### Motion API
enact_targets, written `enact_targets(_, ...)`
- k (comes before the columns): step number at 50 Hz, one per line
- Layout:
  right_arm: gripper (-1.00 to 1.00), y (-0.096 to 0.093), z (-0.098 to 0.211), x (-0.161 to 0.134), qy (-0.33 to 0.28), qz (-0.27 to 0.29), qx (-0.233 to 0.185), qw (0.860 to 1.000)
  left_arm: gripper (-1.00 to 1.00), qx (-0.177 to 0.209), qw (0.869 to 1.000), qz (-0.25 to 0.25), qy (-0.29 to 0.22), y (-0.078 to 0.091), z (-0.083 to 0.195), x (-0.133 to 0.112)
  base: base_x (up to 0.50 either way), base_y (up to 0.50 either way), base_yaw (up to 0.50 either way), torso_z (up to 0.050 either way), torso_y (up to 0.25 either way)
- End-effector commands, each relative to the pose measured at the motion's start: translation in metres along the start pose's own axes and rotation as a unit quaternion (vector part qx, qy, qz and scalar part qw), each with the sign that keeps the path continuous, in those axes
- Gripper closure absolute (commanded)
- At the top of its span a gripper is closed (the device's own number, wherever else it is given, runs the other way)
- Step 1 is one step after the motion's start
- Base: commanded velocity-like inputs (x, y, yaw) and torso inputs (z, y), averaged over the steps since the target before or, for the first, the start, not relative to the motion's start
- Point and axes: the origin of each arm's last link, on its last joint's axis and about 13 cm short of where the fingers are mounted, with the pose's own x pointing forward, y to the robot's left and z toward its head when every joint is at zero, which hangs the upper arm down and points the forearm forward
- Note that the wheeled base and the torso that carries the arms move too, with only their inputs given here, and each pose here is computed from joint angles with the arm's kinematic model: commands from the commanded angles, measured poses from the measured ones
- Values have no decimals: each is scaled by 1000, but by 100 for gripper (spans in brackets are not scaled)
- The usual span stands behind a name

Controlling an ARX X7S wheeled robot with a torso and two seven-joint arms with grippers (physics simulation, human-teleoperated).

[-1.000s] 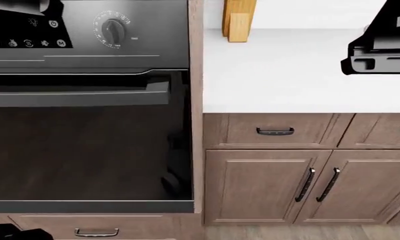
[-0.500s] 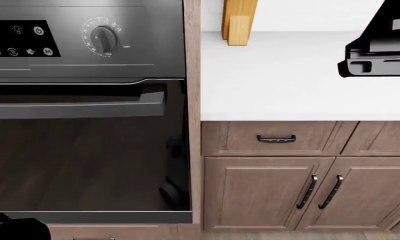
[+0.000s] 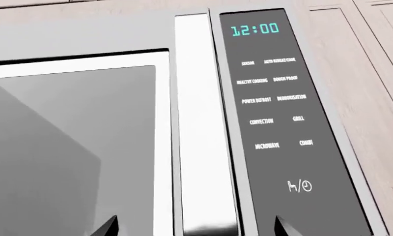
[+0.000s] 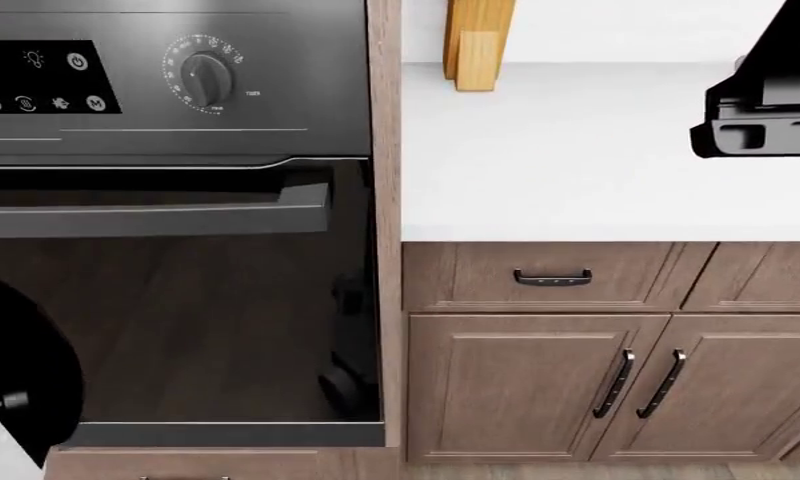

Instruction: Open the microwave door

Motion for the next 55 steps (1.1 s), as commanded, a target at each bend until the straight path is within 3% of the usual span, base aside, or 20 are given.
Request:
enact_targets(1, -100, -1, 3, 0, -3, -1, -2, 1000, -100, -2, 1000, -4, 26, -1, 4, 41, 0, 0, 0, 0, 0)
enact_targets(22, -100, -3, 3, -2, -3, -4, -4, 1000, -100, 23, 999, -12, 30, -8, 18, 91, 0, 0, 0, 0, 0)
enact_targets(51, -100, -2, 5, 1, -3, -4, -9, 1000, -100, 32, 998, -2, 59, -4, -5, 98, 0, 0, 0, 0, 0)
enact_targets(52, -100, -3, 5, 1, -3, -4, -9, 1000, 100, 32, 998, -2, 59, -4, -4, 98, 0, 0, 0, 0, 0)
enact_targets(55, -100, -3, 6, 1, -4, -4, -9, 1000, 100, 31, 998, -3, 56, -4, -3, 98, 0, 0, 0, 0, 0)
